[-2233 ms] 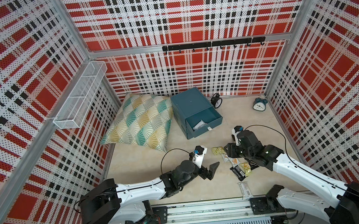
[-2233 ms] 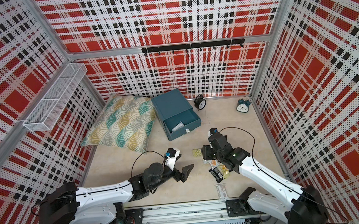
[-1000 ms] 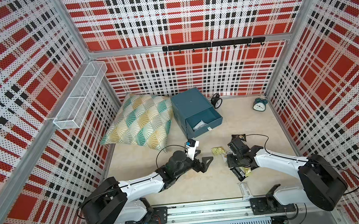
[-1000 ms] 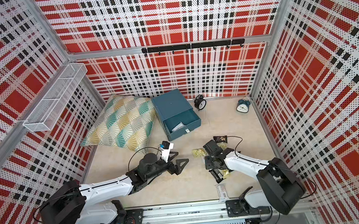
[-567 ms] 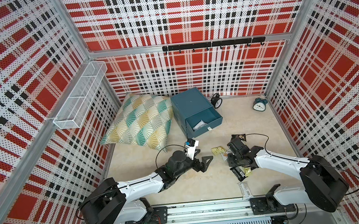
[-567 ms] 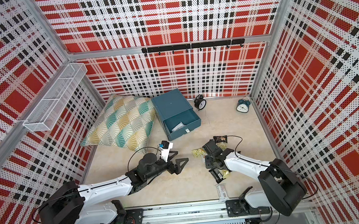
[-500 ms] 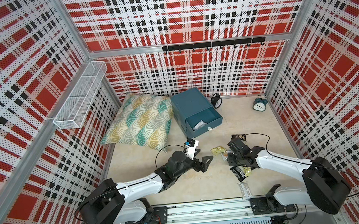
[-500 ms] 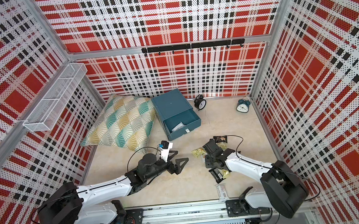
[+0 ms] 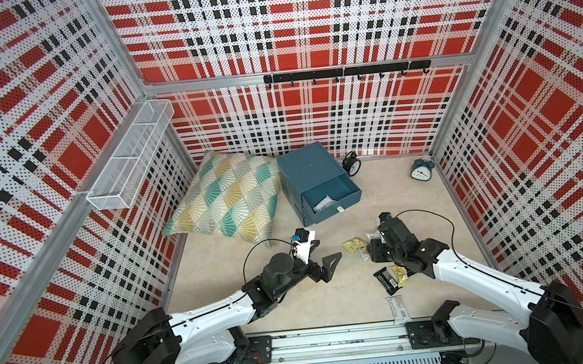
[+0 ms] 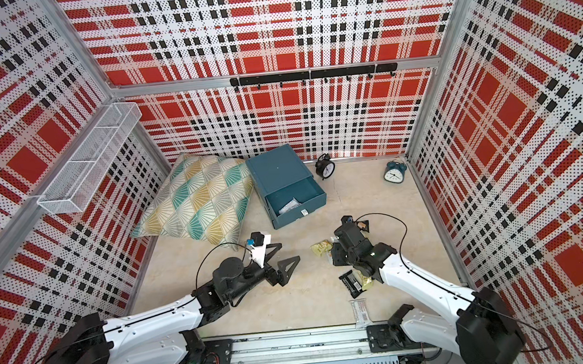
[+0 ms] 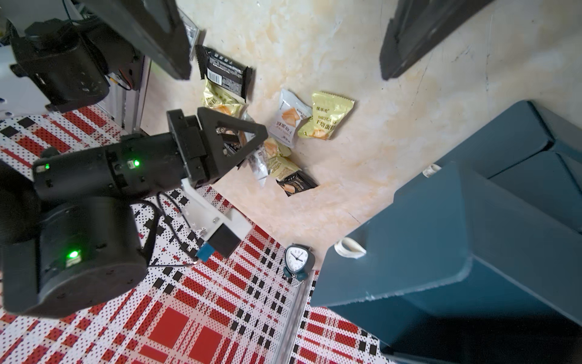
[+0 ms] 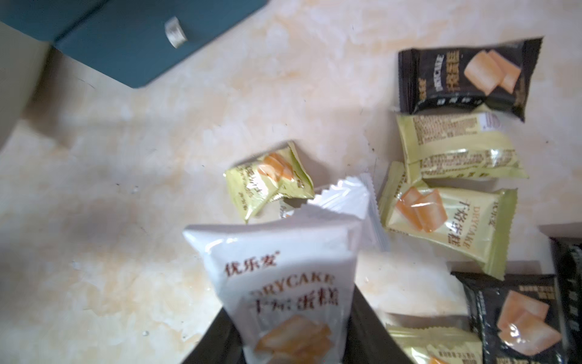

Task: Place the cookies into the drawer by color
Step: Pick up the cookie at the center of the board, then place the cookie in the drawer.

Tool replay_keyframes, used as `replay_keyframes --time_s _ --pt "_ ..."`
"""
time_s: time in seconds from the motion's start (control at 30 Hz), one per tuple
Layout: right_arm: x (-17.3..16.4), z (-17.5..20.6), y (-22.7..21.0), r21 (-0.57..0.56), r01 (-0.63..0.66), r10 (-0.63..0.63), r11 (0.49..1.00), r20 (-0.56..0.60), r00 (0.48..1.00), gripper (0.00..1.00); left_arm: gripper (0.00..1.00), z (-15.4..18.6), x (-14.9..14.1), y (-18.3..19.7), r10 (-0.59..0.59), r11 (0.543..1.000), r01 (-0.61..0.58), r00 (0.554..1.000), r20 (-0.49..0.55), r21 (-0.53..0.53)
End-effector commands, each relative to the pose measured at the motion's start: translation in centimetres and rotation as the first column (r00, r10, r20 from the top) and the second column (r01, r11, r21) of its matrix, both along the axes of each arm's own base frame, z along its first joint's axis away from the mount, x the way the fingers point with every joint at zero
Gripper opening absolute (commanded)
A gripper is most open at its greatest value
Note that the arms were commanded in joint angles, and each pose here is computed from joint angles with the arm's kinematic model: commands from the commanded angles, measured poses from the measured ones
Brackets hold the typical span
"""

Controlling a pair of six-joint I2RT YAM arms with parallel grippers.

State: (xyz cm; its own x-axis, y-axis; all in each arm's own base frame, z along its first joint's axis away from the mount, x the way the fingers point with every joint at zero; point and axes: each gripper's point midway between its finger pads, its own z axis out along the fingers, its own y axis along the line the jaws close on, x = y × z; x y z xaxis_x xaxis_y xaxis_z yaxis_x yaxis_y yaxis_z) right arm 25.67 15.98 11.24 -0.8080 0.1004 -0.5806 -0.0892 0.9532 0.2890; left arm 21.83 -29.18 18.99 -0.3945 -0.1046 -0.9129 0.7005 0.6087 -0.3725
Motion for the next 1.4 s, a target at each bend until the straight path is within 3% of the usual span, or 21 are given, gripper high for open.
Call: replay_keyframes --time_s 0.0,0.33,0.7,1.1,1.2,1.37 --pt "1.0 4.4 1.4 0.086 -0.027 0.019 0.996 0.093 0.995 0.42 0.99 1.0 0.0 0.7 0.028 0.999 -0.027 0.999 0.046 -0.022" --pt "4.3 12.8 3.9 0.126 -0.081 0.048 0.989 0.245 0.968 0.44 0.99 1.8 -0.2 1.4 0.045 0.998 -0.042 0.997 0.065 -0.045" --pt "9.1 17.6 7.0 0.07 -0.139 0.11 0.988 0.32 0.941 0.47 0.99 2.1 -0.3 1.5 0.045 0.998 -0.042 0.996 0.074 -0.053" --pt "14.4 17.2 8.5 0.043 -0.149 0.131 0.988 0.288 0.949 0.49 0.99 2.2 -0.3 1.6 0.047 0.998 -0.043 0.996 0.078 -0.055" --pt "15.0 16.2 8.6 0.036 -0.147 0.133 0.988 0.263 0.956 0.54 0.99 2.2 -0.4 1.6 0.046 0.998 -0.042 0.996 0.078 -0.054" --pt "14.9 15.8 8.5 0.033 -0.148 0.136 0.988 0.246 0.96 0.74 0.99 2.2 -0.3 1.7 0.048 0.998 -0.044 0.996 0.078 -0.054"
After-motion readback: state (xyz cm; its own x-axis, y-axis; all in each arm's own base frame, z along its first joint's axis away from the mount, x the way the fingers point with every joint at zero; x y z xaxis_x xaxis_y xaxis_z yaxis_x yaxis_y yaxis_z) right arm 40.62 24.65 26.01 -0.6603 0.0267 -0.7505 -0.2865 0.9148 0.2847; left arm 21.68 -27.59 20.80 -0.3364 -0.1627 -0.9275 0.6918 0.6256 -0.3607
